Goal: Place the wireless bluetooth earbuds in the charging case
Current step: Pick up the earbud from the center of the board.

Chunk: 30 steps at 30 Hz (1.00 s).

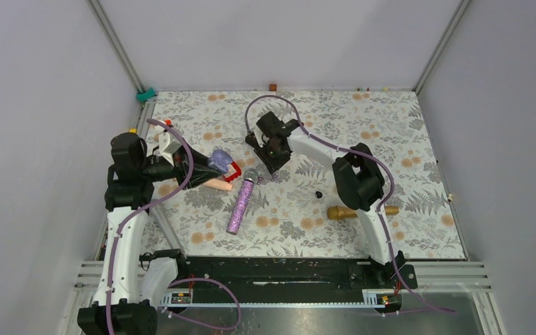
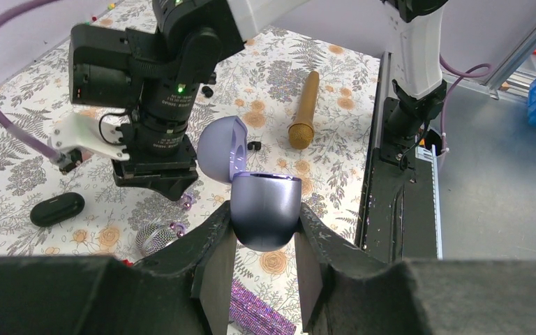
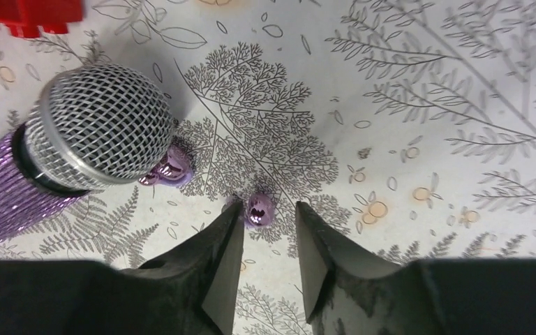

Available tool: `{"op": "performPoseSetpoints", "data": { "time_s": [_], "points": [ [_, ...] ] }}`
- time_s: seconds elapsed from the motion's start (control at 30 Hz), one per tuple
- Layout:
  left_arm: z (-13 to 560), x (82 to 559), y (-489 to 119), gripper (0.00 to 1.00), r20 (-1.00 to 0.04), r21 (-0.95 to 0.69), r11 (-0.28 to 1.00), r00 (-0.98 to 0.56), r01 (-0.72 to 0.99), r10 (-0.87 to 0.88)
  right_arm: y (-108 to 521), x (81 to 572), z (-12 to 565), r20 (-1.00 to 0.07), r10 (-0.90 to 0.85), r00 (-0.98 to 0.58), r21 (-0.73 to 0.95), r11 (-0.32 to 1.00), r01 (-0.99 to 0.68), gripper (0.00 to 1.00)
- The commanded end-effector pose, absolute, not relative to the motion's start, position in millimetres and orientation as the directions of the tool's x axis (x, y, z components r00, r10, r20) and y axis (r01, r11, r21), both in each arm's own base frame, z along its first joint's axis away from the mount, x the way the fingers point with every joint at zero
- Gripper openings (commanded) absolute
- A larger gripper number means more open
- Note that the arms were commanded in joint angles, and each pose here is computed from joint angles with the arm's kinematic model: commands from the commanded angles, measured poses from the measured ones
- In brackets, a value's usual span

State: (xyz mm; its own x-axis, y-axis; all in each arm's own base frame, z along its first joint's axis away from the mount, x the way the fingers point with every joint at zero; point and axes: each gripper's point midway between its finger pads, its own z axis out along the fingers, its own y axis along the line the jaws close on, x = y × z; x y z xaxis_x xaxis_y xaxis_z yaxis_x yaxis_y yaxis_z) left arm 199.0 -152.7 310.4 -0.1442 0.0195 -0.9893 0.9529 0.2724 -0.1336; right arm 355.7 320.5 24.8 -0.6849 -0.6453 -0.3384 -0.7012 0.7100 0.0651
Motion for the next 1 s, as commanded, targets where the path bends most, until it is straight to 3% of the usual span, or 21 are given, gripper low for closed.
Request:
{"op": "performPoseSetpoints", "data": {
  "time_s": [0.0, 0.27, 0.37, 0.5, 0.7, 0.83, 0.97],
  "points": [
    [323.3, 188.6, -153.9, 0.0, -0.997, -0.067, 0.231, -0.073, 0.971, 0.018, 326.1, 371.5, 79.8, -0.485, -0.624, -0.613, 0.018, 0.694, -0.72, 0.44],
    [323.4, 187.8, -153.6, 0.0, -0.997, -0.064, 0.229, -0.069, 0.971, 0.017, 322.4, 348.2, 81.4, -0.487, -0.493, -0.721, 0.125, 0.778, -0.616, 0.51],
    [323.0, 187.8, -153.4, 0.0, -0.997, -0.063, 0.23, -0.069, 0.971, 0.017, 320.5, 345.5, 70.3, -0.473, -0.446, -0.76, 0.139, 0.814, -0.564, 0.63],
    [323.7, 187.5, -153.1, 0.0, -0.998, -0.06, 0.23, -0.066, 0.971, 0.017, 318.3, 348.9, 55.2, -0.459, -0.464, -0.758, 0.091, 0.824, -0.56, 0.78],
    [323.0, 188.0, -152.7, 0.0, -0.997, -0.064, 0.228, -0.07, 0.971, 0.016, 312.8, 357.3, 41.6, -0.439, -0.473, -0.764, 0.028, 0.843, -0.537, 0.87],
    [323.1, 187.6, -152.7, 0.0, -0.997, -0.066, 0.226, -0.071, 0.972, 0.015, 310.4, 361.5, 34.2, -0.41, -0.523, -0.747, -0.045, 0.83, -0.556, 0.99],
    [323.6, 187.2, -152.9, 0.0, -0.997, -0.065, 0.224, -0.07, 0.972, 0.014, 307.4, 368.7, 29.5, -0.397, -0.556, -0.73, -0.112, 0.819, -0.563, 1.0]
  ]
}}
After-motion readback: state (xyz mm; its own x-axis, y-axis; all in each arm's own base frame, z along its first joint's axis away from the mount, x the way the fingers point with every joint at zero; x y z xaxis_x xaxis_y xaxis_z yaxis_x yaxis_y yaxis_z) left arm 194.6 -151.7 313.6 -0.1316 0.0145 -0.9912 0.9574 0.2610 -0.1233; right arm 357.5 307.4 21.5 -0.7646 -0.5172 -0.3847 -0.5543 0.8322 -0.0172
